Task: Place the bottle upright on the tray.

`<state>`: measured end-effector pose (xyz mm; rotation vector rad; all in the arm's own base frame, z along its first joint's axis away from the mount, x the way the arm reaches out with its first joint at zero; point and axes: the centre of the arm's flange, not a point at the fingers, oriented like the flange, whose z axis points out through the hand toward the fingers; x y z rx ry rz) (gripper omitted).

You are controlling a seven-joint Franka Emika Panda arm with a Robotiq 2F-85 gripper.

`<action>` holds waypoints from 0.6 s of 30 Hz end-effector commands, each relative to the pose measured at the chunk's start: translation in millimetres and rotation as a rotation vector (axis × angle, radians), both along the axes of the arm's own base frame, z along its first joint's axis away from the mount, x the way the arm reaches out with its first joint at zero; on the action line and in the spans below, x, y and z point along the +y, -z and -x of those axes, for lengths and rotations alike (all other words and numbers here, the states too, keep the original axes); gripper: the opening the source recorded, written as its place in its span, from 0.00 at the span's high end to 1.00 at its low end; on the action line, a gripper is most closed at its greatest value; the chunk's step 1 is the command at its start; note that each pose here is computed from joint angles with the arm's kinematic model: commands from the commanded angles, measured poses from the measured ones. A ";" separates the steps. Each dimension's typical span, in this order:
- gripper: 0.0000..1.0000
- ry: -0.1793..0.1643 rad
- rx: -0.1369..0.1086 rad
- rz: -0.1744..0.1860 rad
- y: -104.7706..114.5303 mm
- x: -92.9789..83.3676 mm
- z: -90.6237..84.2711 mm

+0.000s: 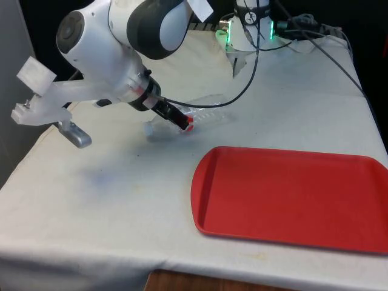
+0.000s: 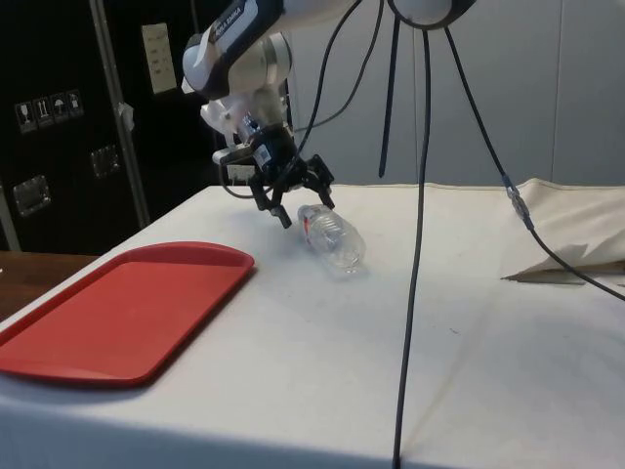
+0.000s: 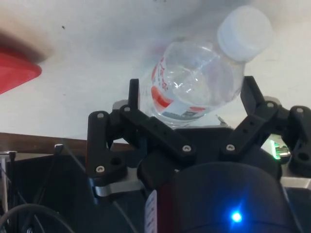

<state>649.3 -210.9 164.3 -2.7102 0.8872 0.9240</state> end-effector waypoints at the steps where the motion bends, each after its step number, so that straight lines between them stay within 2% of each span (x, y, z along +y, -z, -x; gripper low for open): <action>1: 0.00 0.019 0.002 -0.003 3.2 1.2 -0.2; 5: 0.00 0.047 0.005 -0.003 3.8 1.6 0.6; 9: 0.00 0.059 0.009 -0.002 3.4 1.0 1.7; 10: 0.00 0.050 0.009 -0.002 3.7 1.7 1.3; 11: 0.00 0.060 0.009 -0.003 3.7 1.6 1.7; 18: 0.00 0.073 0.017 0.001 5.3 1.3 2.6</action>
